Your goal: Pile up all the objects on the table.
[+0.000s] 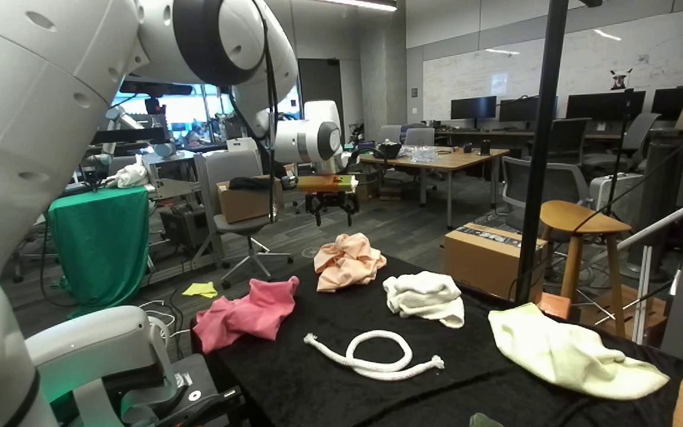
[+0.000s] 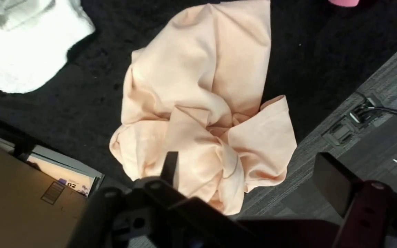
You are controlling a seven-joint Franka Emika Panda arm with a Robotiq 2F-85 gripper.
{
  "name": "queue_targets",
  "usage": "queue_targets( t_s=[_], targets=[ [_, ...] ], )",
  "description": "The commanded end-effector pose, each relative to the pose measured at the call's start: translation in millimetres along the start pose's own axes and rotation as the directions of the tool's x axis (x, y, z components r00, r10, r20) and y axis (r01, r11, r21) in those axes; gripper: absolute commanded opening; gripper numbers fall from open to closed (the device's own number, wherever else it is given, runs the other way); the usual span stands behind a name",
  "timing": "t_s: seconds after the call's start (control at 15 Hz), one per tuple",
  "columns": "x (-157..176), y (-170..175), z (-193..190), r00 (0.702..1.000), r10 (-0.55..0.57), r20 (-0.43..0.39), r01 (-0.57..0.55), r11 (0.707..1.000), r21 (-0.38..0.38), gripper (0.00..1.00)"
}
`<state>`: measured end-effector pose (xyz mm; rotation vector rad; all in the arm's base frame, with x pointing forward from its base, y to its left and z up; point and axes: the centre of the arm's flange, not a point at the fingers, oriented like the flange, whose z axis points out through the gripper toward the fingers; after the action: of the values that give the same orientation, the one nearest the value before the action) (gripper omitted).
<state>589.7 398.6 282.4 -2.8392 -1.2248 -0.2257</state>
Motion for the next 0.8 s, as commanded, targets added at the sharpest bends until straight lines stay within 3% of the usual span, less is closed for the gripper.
queue_targets(
  t_s=[0.0, 0.53, 0.73],
  targets=[
    [26, 7, 30, 0.998, 0.002, -0.064, 0.0, 1.0, 0.031, 1.0],
    [31, 34, 90, 0.988, 0.061, -0.145, -0.064, 0.998, -0.014, 1.0],
    [29, 47, 102, 0.985, 0.098, -0.139, -0.098, 0.995, 0.009, 1.0]
  ],
)
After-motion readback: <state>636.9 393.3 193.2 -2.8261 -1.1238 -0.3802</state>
